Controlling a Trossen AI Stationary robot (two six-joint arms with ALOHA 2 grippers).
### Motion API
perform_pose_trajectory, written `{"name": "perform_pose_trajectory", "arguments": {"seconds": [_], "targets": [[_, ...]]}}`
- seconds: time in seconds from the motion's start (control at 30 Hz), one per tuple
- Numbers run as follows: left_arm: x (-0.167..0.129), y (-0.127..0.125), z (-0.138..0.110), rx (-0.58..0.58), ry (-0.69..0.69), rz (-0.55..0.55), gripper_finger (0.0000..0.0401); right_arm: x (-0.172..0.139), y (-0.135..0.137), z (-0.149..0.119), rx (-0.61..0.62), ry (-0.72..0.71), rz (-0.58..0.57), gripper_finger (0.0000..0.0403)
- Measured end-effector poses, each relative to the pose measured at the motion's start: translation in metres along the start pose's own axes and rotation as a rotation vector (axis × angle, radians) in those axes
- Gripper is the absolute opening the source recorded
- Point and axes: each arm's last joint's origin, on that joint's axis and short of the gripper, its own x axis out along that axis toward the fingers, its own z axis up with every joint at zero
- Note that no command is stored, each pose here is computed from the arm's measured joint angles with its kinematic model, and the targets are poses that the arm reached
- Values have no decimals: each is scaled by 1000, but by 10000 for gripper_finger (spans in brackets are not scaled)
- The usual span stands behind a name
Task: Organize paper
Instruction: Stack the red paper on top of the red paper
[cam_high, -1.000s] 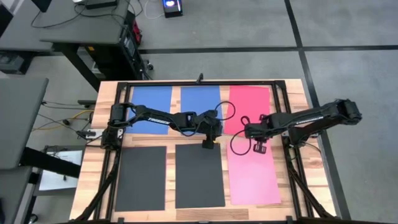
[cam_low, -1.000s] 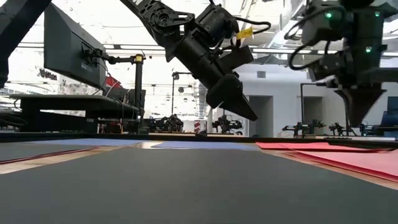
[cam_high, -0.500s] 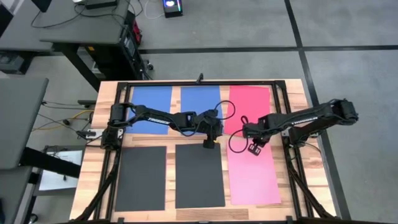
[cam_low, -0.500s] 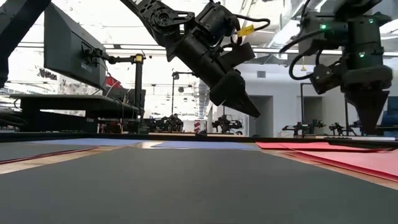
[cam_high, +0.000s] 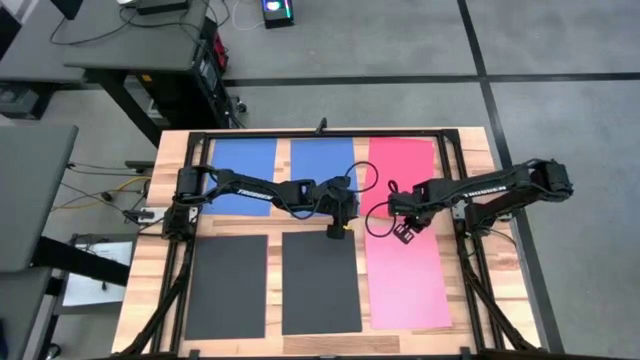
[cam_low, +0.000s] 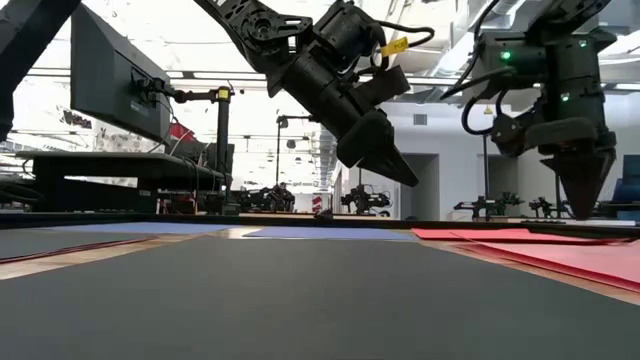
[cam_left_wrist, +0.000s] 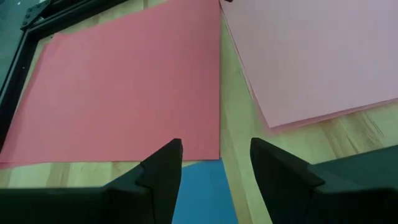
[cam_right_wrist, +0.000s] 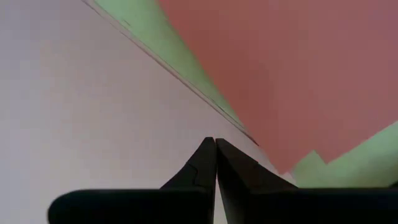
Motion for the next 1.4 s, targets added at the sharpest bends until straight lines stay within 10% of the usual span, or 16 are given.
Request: {"name": "perform_pose_trajectory", "arguments": {"seconds": [1.4], "targets": [[0,0,0,-2,1,0,174,22,-1,7,138,81,-132,0]]}}
